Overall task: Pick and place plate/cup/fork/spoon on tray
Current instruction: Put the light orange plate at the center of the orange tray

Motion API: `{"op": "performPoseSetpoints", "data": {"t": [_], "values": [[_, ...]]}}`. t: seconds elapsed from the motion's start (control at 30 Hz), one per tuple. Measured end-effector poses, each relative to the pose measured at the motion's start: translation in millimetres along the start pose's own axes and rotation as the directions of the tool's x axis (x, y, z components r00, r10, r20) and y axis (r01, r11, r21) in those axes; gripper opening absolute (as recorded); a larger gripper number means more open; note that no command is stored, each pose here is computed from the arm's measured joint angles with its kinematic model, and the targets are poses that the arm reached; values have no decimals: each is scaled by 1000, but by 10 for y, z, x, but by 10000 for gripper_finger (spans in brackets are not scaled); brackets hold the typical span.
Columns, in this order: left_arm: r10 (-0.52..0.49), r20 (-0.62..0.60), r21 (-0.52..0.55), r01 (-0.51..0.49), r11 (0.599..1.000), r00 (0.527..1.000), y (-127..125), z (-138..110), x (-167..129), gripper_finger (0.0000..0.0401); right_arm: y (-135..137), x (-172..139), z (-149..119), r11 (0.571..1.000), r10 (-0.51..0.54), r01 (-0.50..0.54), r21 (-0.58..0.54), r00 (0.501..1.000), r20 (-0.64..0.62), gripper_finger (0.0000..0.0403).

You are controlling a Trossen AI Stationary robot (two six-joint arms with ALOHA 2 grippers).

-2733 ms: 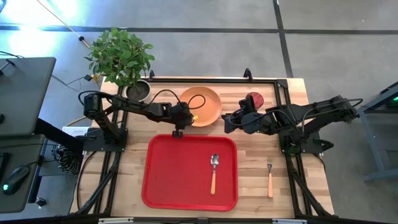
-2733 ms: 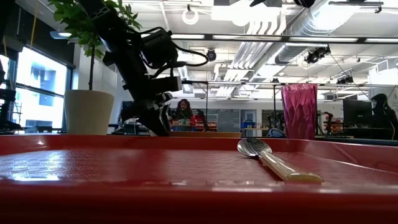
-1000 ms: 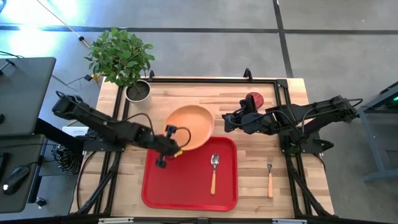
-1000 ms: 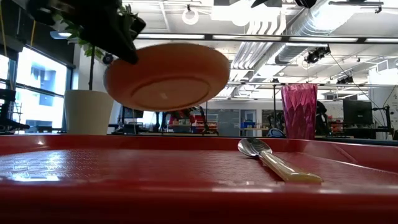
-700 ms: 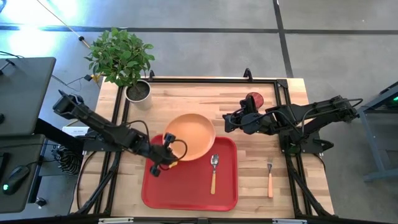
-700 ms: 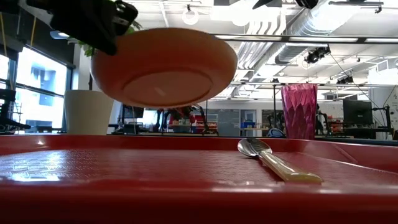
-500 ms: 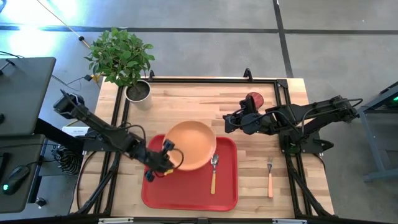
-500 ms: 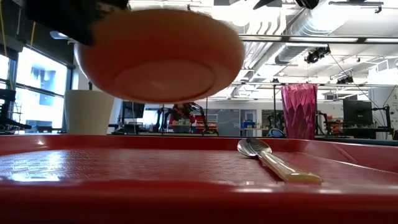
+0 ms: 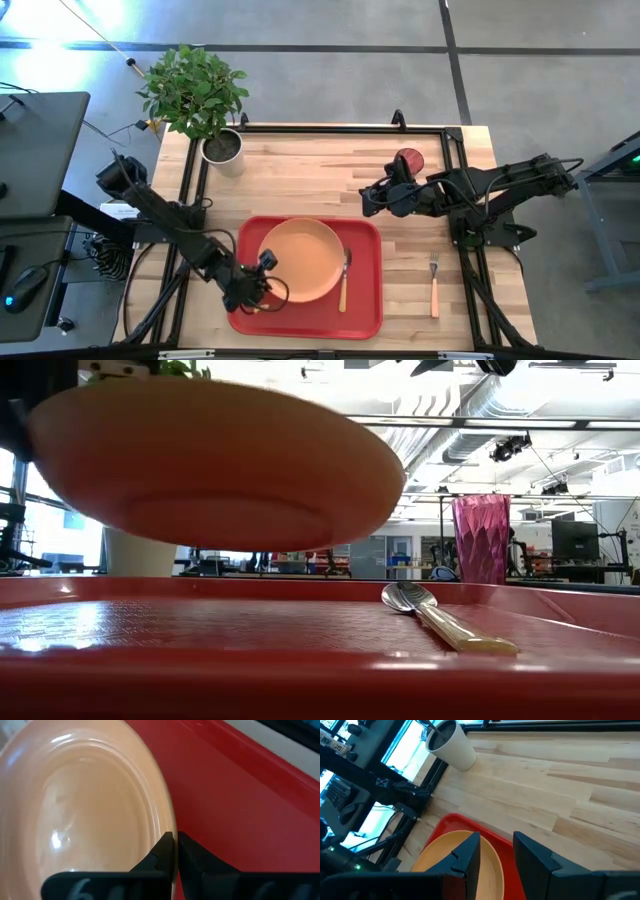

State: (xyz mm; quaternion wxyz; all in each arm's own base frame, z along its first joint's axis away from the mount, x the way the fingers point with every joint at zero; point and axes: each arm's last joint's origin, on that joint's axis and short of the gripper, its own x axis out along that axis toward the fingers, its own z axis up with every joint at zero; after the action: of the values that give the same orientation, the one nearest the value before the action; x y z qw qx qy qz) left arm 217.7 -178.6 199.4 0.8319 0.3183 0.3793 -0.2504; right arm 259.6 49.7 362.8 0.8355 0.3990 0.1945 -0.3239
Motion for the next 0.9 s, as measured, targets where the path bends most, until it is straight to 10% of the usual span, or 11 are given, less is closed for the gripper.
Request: {"op": "performPoseSetpoints", "data": {"t": [0.9], "values": [[-153, 15, 270, 144, 952, 988, -491, 73, 115, 5, -21, 0, -12, 999, -15, 14, -32, 1000, -22, 107]]}}
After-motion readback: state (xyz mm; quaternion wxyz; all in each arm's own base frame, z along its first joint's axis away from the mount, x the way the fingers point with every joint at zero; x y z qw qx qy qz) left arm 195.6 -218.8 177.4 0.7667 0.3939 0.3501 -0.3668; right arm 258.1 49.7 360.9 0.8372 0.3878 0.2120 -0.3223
